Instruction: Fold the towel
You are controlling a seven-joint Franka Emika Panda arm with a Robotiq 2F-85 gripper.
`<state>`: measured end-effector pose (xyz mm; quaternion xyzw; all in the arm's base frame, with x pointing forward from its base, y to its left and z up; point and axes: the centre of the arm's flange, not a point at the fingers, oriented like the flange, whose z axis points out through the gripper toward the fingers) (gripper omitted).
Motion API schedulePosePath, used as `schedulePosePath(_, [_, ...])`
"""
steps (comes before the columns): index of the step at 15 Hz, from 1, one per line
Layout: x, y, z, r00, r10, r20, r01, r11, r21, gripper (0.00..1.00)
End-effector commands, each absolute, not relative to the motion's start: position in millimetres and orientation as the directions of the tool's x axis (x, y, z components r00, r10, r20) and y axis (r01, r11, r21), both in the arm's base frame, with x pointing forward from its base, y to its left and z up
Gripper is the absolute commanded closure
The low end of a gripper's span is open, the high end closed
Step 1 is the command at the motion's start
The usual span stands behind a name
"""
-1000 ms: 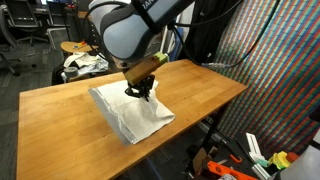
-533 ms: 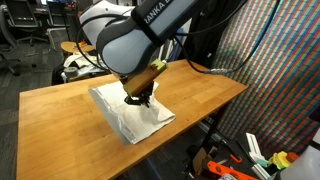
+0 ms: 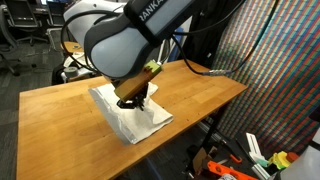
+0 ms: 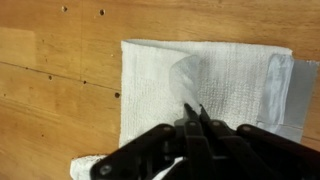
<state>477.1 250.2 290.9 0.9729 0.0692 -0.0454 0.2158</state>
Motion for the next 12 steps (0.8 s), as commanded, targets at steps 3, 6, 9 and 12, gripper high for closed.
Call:
schedulePosePath(3, [470, 265, 299, 0.991, 0.104, -0.086, 0.131, -0.898, 0.42, 0.98])
schedulePosePath(6, [466, 270, 297, 0.991, 0.103, -0.082, 0.129, -0.898, 0.421, 0.97])
schedulePosePath(9, [463, 274, 296, 0.991, 0.104, -0.084, 0.13, -0.899, 0.419, 0.97])
schedulePosePath(12, [462, 274, 296, 0.989, 0.103, -0.101, 0.136, -0.9, 0.414, 0.66])
